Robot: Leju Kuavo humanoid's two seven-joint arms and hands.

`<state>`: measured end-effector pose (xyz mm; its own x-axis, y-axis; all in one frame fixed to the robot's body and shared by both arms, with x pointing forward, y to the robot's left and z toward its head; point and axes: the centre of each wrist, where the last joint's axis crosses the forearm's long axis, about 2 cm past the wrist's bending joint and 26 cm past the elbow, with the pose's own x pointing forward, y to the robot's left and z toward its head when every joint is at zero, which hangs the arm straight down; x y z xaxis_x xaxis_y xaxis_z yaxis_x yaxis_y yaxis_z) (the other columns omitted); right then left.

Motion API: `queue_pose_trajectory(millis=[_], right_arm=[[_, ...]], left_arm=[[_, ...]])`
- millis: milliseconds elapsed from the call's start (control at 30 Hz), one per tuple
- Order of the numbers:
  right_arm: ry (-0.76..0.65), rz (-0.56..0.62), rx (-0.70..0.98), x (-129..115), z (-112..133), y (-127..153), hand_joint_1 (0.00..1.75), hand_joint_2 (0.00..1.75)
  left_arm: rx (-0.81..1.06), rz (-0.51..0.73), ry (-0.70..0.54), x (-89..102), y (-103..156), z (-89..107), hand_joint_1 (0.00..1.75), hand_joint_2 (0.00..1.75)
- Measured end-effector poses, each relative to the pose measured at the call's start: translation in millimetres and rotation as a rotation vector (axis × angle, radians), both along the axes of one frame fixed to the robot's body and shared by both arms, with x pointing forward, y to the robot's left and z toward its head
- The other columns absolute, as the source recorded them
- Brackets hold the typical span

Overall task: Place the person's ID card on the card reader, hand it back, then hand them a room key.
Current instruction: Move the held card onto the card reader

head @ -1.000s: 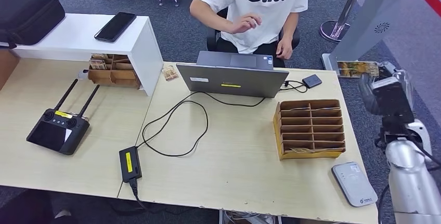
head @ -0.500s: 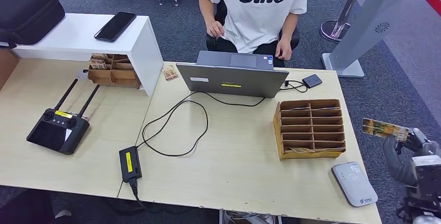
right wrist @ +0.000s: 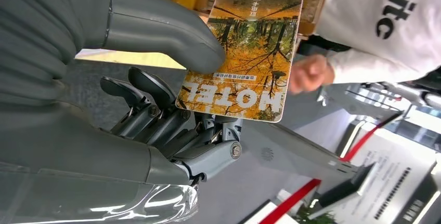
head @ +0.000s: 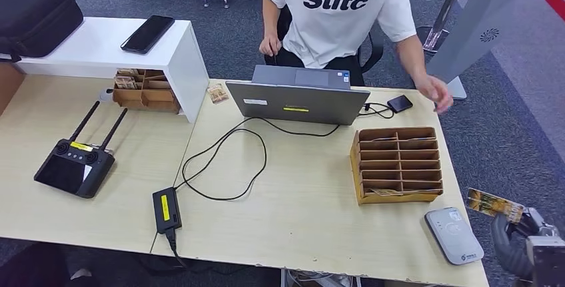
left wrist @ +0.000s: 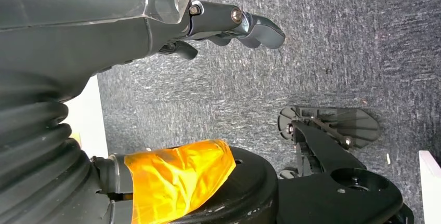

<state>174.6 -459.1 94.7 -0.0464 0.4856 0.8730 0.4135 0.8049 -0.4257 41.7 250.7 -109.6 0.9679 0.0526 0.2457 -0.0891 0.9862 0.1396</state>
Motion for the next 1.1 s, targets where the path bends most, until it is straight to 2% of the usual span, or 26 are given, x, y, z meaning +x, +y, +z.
queue_pose_trajectory(millis=[533,1100], right_arm=[[0.253,-0.007,0.146,-22.0,-67.1,24.5,1.75,1.75],[0.27,-0.043,0.185,-19.1,-78.4,25.9,1.75,1.75]], left_arm=[[0.014,0.007,0.004,-0.1,-3.0,0.3,0.0,1.75],[0.015,0.01,0.007,-0.1,-3.2,0.4,0.0,1.75]])
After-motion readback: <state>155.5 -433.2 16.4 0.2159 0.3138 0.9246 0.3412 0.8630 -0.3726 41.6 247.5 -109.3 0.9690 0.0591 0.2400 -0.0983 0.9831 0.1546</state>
